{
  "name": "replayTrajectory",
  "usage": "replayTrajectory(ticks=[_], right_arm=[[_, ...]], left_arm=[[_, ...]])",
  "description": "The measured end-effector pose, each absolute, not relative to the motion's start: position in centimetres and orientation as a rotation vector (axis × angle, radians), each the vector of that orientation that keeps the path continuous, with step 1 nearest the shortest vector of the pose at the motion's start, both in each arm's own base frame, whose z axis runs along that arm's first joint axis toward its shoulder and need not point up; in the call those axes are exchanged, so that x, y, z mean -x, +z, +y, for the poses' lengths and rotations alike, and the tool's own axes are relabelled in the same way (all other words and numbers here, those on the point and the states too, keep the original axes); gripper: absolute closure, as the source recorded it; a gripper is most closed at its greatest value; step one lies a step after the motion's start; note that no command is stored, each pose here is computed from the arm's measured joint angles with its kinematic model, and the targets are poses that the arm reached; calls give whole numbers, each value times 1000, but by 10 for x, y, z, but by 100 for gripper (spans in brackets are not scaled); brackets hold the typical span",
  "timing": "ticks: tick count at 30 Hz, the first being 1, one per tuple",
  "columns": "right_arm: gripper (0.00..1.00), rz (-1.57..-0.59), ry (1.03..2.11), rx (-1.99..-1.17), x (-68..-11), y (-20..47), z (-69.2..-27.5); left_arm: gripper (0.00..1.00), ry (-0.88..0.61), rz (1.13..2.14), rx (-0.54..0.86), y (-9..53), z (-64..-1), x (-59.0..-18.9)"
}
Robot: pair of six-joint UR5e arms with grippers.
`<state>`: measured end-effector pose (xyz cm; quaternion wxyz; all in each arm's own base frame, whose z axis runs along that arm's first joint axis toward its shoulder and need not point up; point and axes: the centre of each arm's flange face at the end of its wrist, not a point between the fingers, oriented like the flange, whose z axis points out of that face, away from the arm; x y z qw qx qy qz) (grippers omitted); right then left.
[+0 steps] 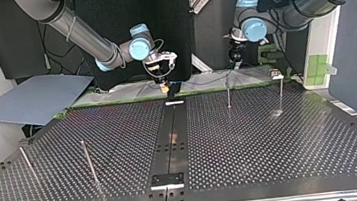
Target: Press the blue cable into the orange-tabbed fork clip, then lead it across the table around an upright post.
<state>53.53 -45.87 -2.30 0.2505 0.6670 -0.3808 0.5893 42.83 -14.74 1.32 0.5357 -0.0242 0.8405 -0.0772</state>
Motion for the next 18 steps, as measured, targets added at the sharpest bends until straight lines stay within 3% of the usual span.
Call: replayTrajectory(ticks=[11, 18], right_arm=[[100, -1039, 1608, -1813, -535, -24, -459], [100, -1041, 1610, -1817, -535, -25, -458]], left_arm=[[0, -46, 2059, 51, 29, -140, -388], [0, -91, 2019, 106, 44, -142, -366]])
